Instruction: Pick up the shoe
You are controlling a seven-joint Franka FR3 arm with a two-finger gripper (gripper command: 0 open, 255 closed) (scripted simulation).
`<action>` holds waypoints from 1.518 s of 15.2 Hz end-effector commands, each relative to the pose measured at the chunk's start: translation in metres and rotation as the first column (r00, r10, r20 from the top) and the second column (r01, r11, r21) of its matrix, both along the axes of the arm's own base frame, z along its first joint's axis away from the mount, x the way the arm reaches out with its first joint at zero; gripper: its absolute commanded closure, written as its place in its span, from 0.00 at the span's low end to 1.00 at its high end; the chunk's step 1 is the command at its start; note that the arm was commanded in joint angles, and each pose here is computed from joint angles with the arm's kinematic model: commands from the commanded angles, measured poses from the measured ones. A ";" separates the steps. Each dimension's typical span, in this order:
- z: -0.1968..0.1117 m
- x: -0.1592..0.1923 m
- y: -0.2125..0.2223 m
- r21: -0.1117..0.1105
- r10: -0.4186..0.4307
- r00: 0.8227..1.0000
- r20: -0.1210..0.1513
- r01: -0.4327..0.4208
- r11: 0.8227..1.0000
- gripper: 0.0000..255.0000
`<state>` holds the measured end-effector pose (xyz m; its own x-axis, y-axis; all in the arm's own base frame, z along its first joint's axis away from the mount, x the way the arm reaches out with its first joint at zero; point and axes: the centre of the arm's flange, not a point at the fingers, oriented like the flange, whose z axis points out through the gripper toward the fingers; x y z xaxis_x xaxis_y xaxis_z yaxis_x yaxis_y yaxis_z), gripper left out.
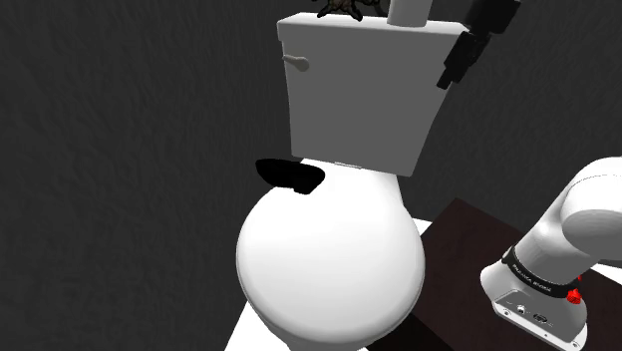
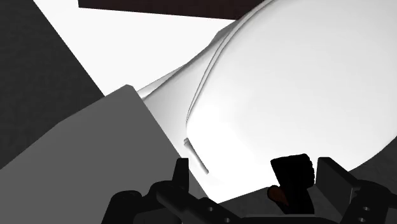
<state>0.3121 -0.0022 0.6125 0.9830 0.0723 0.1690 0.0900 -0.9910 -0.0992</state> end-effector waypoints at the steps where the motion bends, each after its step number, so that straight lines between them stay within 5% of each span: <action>1: 0.000 0.000 0.000 0.000 0.000 1.000 0.000 0.000 1.000 0.00; 23: -0.154 0.213 0.172 -0.110 0.102 0.982 -0.160 -0.121 0.987 0.00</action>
<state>0.5169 0.1601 0.4664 0.9820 0.1886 0.0084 0.1887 -0.9820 -0.0058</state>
